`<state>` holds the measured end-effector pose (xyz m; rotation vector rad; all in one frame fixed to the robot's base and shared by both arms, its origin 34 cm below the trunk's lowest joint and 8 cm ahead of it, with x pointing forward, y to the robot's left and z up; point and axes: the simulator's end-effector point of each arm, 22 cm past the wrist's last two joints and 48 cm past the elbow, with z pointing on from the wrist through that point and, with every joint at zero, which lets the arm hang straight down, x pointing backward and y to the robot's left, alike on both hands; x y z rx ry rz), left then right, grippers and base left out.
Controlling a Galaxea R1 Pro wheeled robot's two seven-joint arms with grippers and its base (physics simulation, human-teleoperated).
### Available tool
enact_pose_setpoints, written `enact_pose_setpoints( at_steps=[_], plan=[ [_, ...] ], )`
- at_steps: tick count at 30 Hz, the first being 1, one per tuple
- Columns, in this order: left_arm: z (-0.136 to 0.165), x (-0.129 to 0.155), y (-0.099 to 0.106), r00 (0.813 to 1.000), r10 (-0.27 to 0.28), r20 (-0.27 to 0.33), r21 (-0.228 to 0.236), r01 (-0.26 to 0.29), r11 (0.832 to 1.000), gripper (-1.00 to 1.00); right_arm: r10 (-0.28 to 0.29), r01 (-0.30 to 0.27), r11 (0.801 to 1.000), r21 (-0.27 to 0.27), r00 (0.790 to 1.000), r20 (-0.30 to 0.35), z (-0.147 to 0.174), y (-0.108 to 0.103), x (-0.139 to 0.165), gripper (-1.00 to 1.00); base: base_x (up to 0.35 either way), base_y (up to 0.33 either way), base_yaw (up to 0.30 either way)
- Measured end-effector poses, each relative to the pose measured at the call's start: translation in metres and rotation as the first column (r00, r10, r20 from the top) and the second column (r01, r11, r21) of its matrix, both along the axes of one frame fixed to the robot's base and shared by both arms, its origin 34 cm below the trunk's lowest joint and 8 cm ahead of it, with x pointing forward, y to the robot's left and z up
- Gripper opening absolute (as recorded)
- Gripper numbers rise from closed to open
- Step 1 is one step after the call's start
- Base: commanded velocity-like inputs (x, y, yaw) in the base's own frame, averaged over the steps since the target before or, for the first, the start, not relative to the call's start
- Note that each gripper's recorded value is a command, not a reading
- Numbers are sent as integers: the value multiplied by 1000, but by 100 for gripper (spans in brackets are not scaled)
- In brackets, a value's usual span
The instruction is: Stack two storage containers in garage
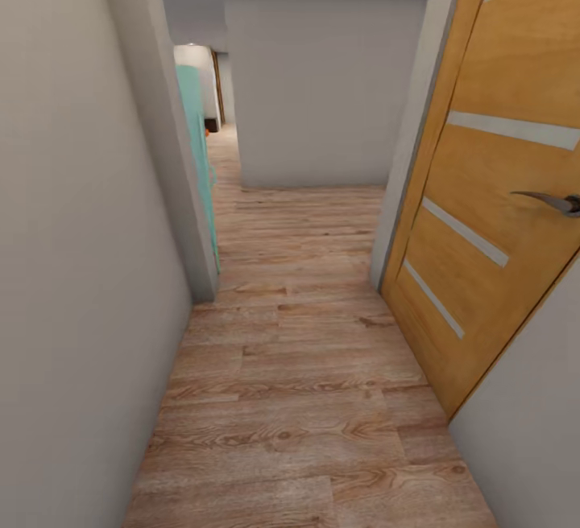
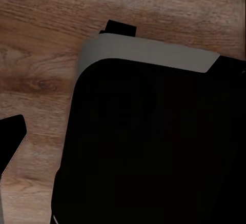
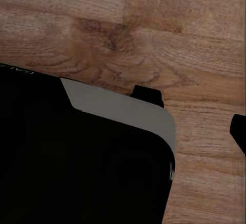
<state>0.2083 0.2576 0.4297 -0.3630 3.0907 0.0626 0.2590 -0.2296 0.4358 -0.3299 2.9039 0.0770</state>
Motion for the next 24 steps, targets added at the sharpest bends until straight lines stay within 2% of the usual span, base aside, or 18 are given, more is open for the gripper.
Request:
enact_pose_setpoints(
  at_steps=[14,24],
  plan=[
    [1,5,0,1000,0,12,0,0,1000,100,-3,3,1000,-3,1000,12,1,-3,5,100,341,0,-202],
    [1,5,0,1000,1,13,0,-1,1000,100,-1,1,1000,-1,1000,13,2,-1,5,100,340,7,-23]
  ],
)
